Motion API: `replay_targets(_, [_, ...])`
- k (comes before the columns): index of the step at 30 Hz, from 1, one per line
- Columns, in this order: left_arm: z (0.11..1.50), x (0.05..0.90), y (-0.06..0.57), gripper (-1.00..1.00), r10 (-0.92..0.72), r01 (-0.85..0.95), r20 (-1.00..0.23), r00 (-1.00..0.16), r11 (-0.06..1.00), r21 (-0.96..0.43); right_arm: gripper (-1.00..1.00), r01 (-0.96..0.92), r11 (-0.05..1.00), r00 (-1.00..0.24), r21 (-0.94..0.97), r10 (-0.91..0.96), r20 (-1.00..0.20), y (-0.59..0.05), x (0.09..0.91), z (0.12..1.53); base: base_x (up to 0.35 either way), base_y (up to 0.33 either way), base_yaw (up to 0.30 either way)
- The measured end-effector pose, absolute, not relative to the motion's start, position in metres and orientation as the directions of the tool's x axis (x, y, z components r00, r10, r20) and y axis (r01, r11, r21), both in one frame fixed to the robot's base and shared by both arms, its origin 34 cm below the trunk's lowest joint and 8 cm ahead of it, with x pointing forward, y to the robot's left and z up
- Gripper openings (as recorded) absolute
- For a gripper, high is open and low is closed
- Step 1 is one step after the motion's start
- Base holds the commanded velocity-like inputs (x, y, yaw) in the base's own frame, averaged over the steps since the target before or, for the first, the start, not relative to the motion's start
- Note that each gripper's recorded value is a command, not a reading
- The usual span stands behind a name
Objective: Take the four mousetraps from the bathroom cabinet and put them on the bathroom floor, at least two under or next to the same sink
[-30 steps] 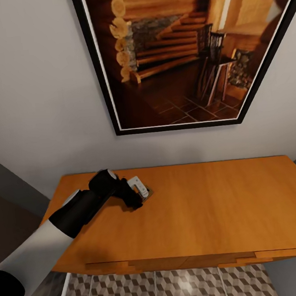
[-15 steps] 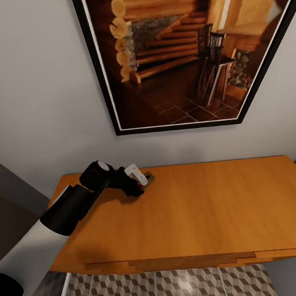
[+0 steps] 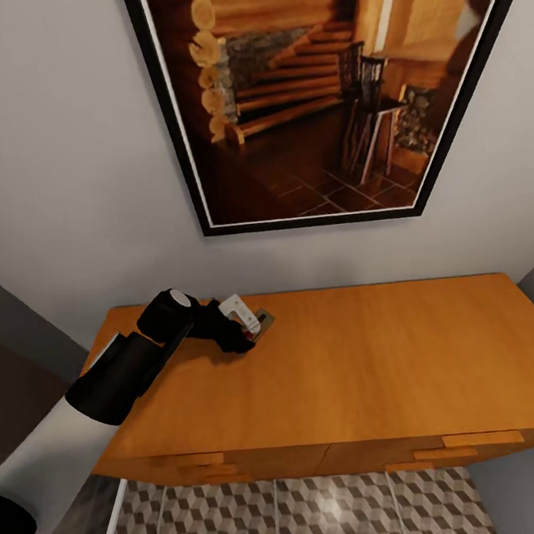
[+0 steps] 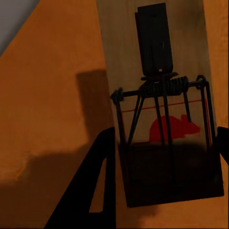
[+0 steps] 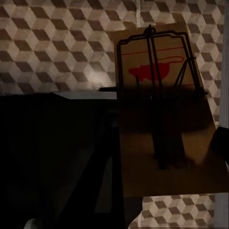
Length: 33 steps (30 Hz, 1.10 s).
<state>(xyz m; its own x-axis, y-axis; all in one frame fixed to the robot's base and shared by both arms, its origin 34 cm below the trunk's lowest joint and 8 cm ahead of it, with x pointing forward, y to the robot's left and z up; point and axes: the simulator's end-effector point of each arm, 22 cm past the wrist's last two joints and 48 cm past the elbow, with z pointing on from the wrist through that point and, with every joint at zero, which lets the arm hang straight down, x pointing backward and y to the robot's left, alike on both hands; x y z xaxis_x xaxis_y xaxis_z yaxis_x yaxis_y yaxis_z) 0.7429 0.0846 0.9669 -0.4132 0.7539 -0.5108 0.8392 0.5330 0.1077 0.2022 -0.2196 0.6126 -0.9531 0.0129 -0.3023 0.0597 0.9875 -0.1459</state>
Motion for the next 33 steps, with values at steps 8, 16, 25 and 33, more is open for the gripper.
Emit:
replay_targets(8, [0.967, 0.743, 0.085, -1.00, 0.754, 0.839, -0.510, -0.415, 0.534, 0.107, -1.00, 0.060, 0.987, -0.953, -0.146, 0.013, -0.302, -0.220, 0.202, 0.613, -0.291, -0.146, 0.000])
replay_targets(16, [0.966, 0.743, 0.085, -1.00, 0.753, 0.839, -0.509, -0.416, 0.534, 0.104, -1.00, 0.060, 0.988, -0.953, -0.146, 0.013, -0.302, -0.220, 0.202, 0.613, -0.304, -0.128, 0.000])
replay_targets(25, [0.962, 0.742, 0.087, -1.00, 0.754, 0.838, -0.502, -0.423, 0.536, 0.099, -1.00, 0.060, 0.988, -0.953, -0.146, 0.013, -0.302, -0.220, 0.202, 0.613, -0.337, -0.013, 0.000])
replay_targets(33, [0.954, 0.742, 0.093, -1.00, 0.755, 0.833, -0.485, -0.442, 0.546, 0.090, -1.00, 0.060, 0.987, -0.953, -0.146, 0.013, -0.302, -0.220, 0.202, 0.613, -0.340, 0.000, 0.000])
